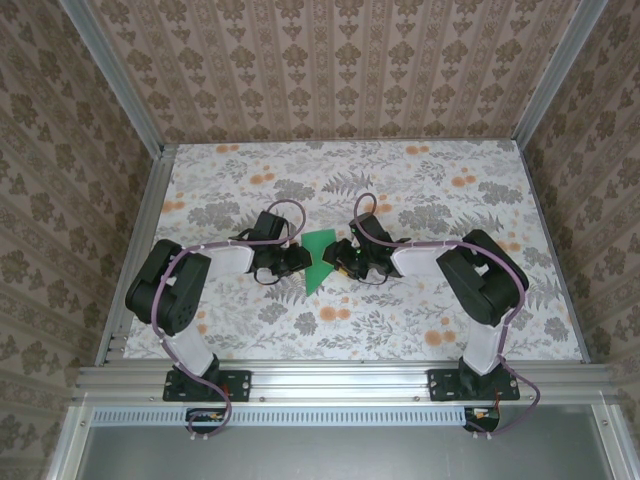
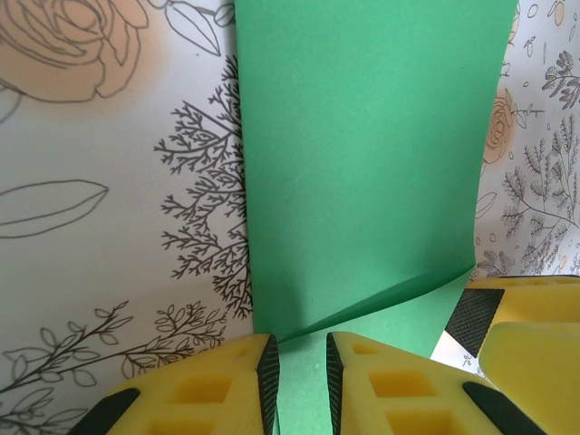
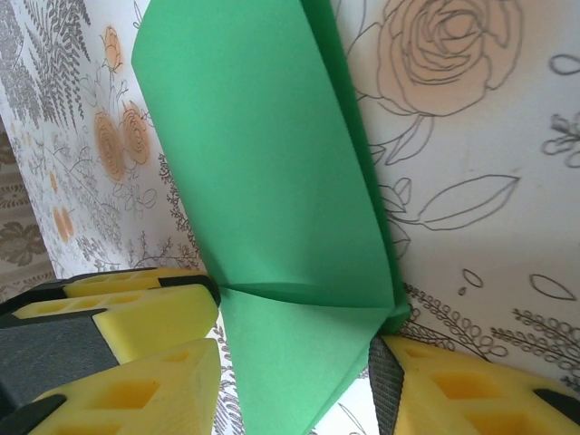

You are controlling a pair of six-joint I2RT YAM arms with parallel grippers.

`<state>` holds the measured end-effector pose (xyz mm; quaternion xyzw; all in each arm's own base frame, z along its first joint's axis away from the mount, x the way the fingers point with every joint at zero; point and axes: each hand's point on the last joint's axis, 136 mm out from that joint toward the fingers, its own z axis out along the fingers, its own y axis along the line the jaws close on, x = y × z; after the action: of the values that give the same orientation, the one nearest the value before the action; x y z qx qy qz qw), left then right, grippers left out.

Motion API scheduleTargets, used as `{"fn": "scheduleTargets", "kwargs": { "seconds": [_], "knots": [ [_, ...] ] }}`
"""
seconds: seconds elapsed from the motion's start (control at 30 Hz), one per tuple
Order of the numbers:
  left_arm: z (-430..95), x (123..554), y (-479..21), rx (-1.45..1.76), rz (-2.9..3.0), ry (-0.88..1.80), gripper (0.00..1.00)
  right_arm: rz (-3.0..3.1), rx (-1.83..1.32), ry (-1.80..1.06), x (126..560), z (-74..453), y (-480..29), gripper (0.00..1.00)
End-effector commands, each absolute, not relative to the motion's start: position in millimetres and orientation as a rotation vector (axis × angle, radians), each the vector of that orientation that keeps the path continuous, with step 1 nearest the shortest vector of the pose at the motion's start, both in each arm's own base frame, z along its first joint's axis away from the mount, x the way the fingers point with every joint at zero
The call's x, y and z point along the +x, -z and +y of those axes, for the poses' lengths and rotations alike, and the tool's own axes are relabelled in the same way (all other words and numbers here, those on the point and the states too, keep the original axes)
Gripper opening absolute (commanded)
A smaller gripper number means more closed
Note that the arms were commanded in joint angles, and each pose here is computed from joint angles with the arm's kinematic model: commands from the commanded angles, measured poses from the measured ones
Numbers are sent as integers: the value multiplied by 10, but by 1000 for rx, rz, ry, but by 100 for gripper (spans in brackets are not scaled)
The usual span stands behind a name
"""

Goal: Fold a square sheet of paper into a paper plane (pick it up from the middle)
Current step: Fourth fold the wing at the center of the table.

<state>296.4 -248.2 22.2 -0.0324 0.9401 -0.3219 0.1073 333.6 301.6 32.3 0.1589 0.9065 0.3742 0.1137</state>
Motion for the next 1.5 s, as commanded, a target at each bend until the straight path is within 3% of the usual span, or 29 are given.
{"fn": "scheduleTargets", "kwargs": {
  "seconds": [0.0, 0.43, 0.67, 0.87, 1.0, 1.2, 1.47],
  "knots": [
    [-2353, 2855, -51, -155, 2832, 897, 25, 2640, 452, -1165, 3382, 3131, -392, 48],
    [-2377, 2875, -94, -143, 2822, 921, 25, 2620, 412, -1251, 3388, 3238, -386, 35],
    [-2358, 2913, -197, -146, 2793, 940, 28, 2659, 429, -1192, 3356, 3185, -297, 11],
    [-2308, 2944, -431, -101, 2734, 923, 43, 2624, 458, -1033, 3398, 2966, -467, 4],
    [-2264, 2961, -618, -46, 2671, 900, 61, 2571, 491, -896, 3403, 2737, -676, 2],
    [-2285, 3013, -936, 103, 2521, 902, 78, 2462, 624, -667, 3333, 2327, -955, 0],
    [-2586, 2998, -1243, 471, 2301, 857, 81, 2364, 856, -531, 3270, 2215, -1069, 0]
  ]
}}
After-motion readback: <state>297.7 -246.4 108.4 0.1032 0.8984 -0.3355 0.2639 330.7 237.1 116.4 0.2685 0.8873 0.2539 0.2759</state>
